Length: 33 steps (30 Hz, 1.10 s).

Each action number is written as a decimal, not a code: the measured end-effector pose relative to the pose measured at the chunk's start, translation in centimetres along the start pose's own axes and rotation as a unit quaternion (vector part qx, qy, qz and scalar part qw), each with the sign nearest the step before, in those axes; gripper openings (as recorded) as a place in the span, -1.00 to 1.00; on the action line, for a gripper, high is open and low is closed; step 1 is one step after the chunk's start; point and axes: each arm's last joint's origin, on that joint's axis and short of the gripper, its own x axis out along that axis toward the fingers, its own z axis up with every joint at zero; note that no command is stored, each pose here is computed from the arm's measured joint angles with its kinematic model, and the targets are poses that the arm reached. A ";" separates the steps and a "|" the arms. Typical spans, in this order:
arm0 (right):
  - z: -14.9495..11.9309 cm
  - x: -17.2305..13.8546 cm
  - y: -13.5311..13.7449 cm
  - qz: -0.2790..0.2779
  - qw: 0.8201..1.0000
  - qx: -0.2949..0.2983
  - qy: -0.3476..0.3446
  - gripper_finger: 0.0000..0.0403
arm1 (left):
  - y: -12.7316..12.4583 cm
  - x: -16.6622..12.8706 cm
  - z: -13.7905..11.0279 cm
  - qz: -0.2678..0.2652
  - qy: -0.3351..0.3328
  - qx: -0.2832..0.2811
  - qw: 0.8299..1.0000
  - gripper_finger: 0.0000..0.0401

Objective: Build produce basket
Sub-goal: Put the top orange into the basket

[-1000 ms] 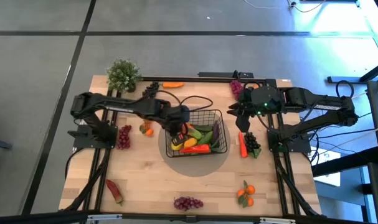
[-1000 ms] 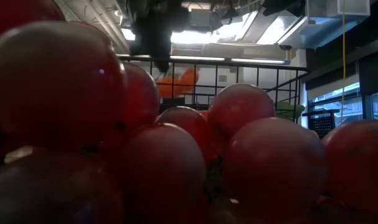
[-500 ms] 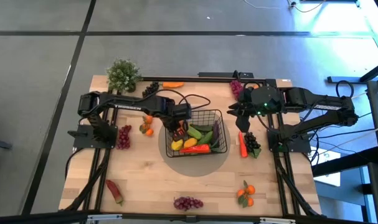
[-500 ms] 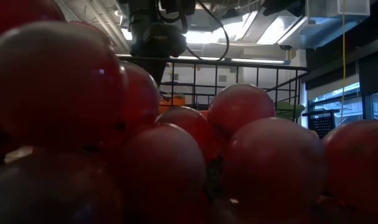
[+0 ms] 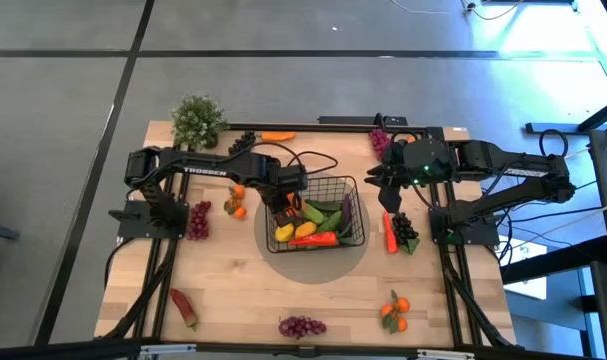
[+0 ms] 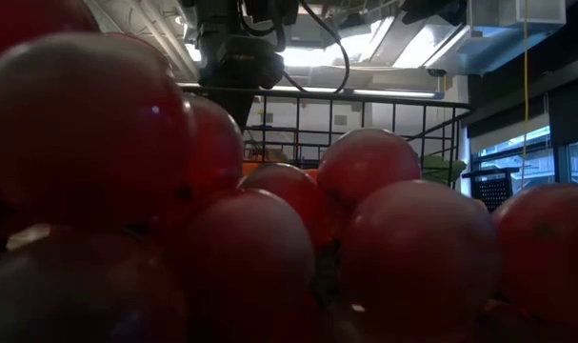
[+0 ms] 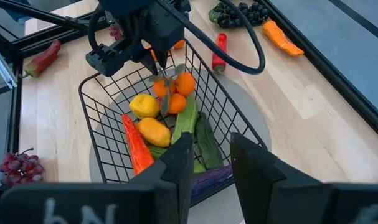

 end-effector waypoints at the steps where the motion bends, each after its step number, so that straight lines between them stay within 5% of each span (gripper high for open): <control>1: 0.0 0.0 0.0 0.000 1.000 0.000 0.000 -0.53 | 0.0 0.0 0.0 0.000 0.000 0.000 1.000 -0.58; 13: -0.1 -0.9 -0.2 0.004 1.000 -0.024 -0.011 -0.53 | 0.5 -5.0 1.3 0.016 -0.029 -0.021 0.999 -0.57; 20: -0.2 -1.6 -0.4 0.006 1.000 -0.022 -0.018 -0.53 | 1.6 -7.9 0.3 0.087 0.034 -0.165 0.982 -0.57; 26: -0.2 -1.6 -0.4 0.007 0.999 -0.040 -0.018 -0.53 | 2.4 -7.9 -1.3 0.146 0.101 -0.219 0.960 -0.58; 33: -0.3 -1.5 -0.5 0.023 0.998 -0.060 -0.003 -0.53 | 2.8 -6.2 -2.3 0.174 0.132 -0.217 0.952 -0.57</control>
